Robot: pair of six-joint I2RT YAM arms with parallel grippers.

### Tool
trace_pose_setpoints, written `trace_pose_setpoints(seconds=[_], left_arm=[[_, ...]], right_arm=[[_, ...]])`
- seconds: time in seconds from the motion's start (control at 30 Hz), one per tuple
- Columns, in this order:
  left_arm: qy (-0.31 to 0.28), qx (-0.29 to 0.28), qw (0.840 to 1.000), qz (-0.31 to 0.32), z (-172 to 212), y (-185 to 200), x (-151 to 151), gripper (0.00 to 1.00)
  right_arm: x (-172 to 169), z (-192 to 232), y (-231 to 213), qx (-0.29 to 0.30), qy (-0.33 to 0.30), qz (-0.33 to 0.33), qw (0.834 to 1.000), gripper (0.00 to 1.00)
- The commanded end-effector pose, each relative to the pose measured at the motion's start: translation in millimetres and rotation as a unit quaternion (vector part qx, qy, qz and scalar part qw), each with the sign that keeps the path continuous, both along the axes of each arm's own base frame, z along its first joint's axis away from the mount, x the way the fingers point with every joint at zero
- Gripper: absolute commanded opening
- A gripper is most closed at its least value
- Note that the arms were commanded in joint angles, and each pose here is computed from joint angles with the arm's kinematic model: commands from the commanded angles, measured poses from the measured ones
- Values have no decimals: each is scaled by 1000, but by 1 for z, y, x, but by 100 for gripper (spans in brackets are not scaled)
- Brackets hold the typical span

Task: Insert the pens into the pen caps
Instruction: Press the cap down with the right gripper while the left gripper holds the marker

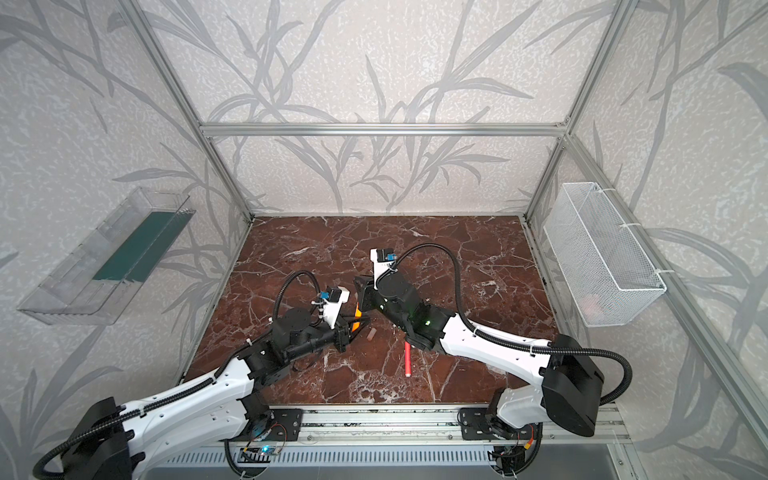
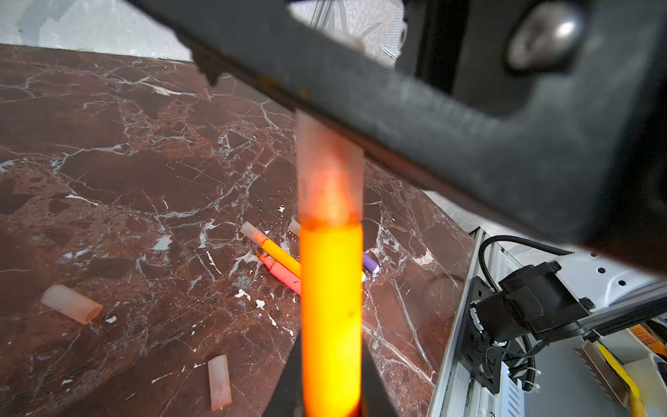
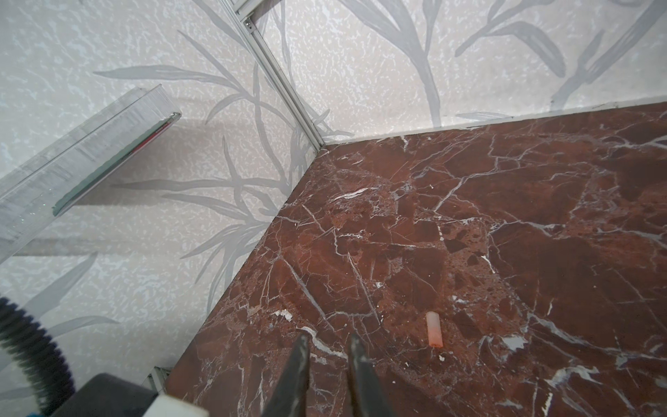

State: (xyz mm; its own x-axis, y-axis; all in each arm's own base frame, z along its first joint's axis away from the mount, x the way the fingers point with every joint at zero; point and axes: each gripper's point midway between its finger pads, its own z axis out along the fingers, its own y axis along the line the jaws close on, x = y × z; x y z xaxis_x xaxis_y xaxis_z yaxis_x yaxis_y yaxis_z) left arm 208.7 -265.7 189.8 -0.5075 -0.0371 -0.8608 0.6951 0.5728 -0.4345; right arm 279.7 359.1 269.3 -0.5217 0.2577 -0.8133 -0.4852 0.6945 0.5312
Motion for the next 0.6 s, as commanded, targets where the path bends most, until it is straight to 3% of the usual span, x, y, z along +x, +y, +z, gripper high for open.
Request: trace_pose_setpoints(seconds=[0.0,0.23,0.43,0.5,0.57], left_arm=[[-21,3,1000,0,0,0,1,0],[-60,-9,995,85,22,15,33,0],[-66,-73,995,12,60,5,35,0],[-74,-62,995,24,63,8,40,0],[-82,-27,993,81,61,21,57,0]], right_arm=[[0,-3,6,-14,2,15,1000,2],[-17,-31,16,-15,28,70,997,0],[-43,-44,33,2,-4,163,987,0],[-46,-57,33,-9,23,167,986,0],[-49,-73,32,-30,54,152,986,0]])
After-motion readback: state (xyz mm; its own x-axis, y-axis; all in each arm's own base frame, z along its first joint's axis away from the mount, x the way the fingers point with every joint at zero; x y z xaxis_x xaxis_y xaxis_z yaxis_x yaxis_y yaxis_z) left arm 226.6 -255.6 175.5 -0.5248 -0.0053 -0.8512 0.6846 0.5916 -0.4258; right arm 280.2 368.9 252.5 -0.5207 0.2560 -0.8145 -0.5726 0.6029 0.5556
